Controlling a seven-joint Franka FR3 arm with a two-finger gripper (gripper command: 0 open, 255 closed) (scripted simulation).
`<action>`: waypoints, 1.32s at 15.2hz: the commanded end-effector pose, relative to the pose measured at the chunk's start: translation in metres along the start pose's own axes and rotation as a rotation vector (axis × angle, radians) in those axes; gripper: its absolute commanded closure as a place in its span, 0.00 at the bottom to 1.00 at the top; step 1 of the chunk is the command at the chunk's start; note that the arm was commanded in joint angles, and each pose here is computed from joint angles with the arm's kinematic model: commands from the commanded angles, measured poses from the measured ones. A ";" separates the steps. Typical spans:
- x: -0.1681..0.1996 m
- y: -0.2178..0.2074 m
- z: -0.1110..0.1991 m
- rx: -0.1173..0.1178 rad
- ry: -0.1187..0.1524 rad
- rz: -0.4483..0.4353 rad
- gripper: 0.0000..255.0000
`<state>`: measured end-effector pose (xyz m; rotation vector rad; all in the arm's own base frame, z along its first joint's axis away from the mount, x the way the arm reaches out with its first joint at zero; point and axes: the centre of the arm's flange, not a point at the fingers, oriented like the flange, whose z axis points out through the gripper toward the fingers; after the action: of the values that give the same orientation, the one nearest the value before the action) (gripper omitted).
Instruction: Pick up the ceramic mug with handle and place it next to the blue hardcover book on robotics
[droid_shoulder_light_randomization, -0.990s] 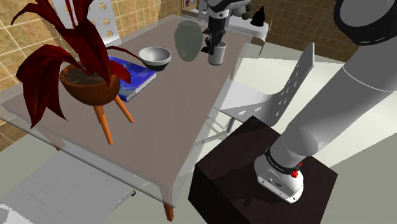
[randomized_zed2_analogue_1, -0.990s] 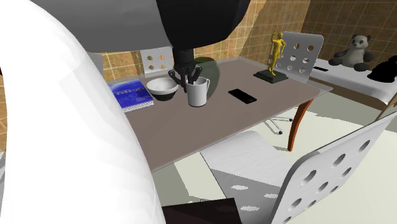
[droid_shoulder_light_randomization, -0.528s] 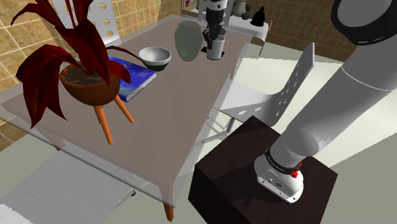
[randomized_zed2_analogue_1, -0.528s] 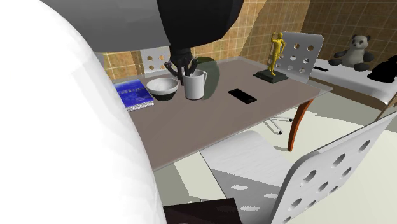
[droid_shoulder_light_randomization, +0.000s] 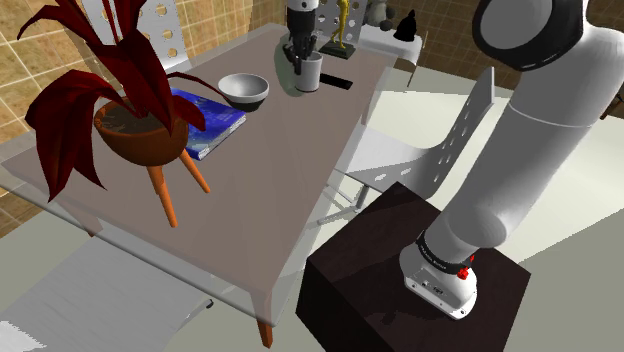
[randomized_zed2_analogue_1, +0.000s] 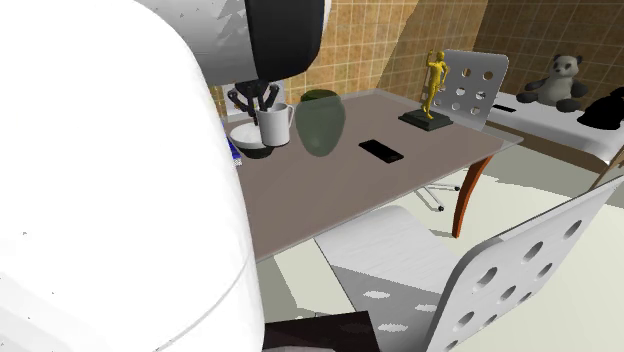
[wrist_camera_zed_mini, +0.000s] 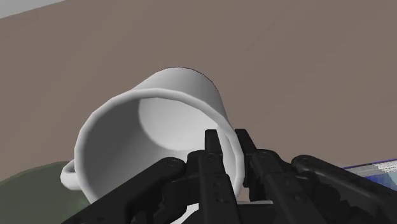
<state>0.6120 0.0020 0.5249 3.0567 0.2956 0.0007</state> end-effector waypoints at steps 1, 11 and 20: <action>0.023 -0.018 -0.001 0.000 0.001 0.001 1.00; 0.123 -0.103 -0.009 0.000 0.001 0.001 1.00; 0.127 -0.109 0.033 0.000 0.001 0.001 1.00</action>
<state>0.7151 0.1304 0.4881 3.0569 0.2935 -0.0002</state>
